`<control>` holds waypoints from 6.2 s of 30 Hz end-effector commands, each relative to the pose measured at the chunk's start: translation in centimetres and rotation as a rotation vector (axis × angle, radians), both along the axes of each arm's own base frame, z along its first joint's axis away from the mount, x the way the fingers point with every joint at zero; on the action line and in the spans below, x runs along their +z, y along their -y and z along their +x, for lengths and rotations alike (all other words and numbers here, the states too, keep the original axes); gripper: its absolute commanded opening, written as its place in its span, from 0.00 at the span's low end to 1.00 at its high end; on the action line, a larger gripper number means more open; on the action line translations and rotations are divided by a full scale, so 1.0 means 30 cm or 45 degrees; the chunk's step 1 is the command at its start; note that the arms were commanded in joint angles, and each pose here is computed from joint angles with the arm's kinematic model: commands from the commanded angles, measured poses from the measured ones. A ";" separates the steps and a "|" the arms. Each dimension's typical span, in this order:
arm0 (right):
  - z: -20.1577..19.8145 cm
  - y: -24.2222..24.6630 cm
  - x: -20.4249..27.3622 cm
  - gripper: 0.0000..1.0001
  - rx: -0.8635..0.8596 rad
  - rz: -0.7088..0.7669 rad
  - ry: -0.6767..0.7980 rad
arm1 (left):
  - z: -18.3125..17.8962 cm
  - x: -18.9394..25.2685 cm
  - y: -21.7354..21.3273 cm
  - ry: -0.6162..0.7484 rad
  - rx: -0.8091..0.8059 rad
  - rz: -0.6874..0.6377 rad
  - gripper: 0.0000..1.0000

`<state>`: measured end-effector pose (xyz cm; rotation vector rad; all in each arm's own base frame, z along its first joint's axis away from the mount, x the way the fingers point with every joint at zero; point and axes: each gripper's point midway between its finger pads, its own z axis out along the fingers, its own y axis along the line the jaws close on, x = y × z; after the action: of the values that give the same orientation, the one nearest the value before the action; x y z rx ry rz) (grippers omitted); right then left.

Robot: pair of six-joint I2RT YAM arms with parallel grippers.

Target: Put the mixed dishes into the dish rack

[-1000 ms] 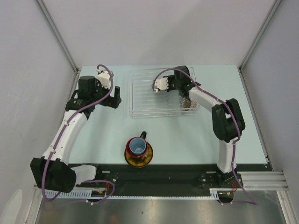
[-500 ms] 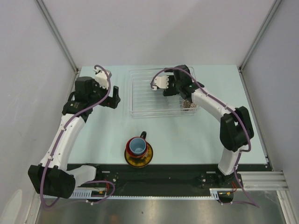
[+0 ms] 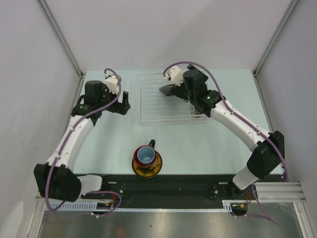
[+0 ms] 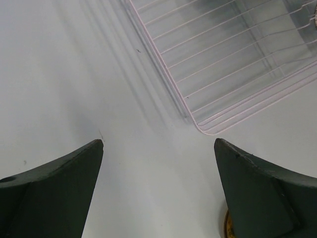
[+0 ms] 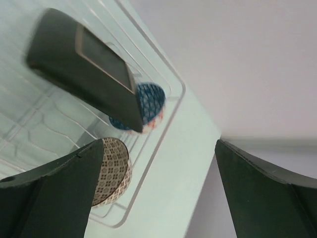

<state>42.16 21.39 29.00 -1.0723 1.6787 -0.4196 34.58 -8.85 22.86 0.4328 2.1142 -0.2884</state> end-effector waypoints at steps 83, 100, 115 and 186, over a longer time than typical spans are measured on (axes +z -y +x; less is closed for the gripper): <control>-0.716 -0.374 -0.192 1.00 -0.229 1.138 -0.998 | -0.255 0.189 0.033 0.105 -0.116 0.103 1.00; -0.907 -0.579 -0.372 0.68 -0.177 0.755 -1.053 | -0.325 0.154 -0.012 0.121 -0.091 0.148 1.00; -0.934 -0.605 -0.473 0.47 -0.184 0.612 -1.061 | -0.318 0.110 -0.033 0.113 -0.063 0.185 1.00; -0.696 -0.344 0.334 0.00 0.170 1.462 -0.895 | -0.288 0.477 0.048 0.399 -0.089 -0.089 1.00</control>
<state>21.11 35.95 31.61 -0.6142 2.1793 0.6984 26.04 -8.11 31.49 0.4751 1.9338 -0.1609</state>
